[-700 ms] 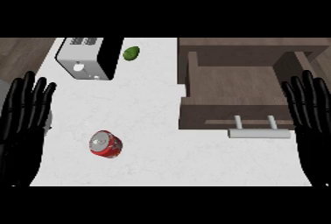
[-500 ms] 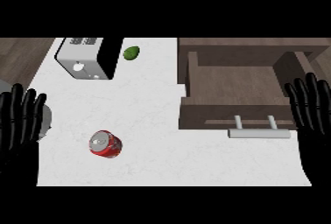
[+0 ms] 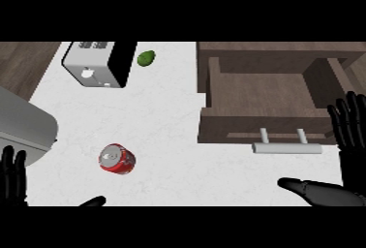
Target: Pick up the can, place it into the drawer and close the drawer
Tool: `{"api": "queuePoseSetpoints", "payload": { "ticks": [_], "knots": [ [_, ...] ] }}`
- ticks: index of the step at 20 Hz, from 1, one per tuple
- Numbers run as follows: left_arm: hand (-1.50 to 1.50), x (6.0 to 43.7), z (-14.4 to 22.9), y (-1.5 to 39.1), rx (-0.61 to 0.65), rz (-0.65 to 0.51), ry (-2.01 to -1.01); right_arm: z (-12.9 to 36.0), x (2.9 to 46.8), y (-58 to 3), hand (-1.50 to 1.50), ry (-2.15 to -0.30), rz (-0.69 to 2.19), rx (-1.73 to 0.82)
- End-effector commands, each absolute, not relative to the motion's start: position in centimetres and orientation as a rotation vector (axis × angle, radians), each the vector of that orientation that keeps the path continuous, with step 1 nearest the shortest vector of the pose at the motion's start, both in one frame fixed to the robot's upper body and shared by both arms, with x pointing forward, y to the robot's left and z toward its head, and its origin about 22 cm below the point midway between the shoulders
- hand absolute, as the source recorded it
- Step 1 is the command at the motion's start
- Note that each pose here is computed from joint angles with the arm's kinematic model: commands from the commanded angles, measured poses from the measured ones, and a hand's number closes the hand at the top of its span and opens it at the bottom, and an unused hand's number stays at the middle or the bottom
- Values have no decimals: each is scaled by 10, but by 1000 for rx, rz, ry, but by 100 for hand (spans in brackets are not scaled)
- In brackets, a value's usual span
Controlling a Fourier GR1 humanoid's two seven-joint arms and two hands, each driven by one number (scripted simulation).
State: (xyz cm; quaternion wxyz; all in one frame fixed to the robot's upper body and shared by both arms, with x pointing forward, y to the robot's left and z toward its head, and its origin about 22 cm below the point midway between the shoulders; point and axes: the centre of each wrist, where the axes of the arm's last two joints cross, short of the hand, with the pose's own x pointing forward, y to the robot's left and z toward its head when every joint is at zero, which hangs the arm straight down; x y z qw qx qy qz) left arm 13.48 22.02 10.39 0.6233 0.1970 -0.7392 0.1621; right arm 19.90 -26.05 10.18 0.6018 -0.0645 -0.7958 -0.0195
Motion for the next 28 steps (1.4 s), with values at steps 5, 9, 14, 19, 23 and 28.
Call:
{"api": "queuePoseSetpoints", "payload": {
  "ticks": [5,9,14,19,23,28],
  "knots": [
    [-150,112,127,181,478,458,-1638,99,193,-262,-150,-1800,-74,-144],
    [-150,116,123,185,495,426,-1636,95,207,-266,-150,-1815,-84,-166],
    [-150,150,86,184,485,422,-1590,106,190,-272,-150,-1812,-70,-160],
    [-150,155,55,167,491,439,-1552,103,186,-283,-150,-1805,-75,-181],
    [-150,171,44,161,494,418,-1518,100,172,-263,-150,-1816,-64,-177],
    [-150,166,15,167,505,411,-1487,112,183,-283,-150,-1833,-84,-184]
  ]
}}
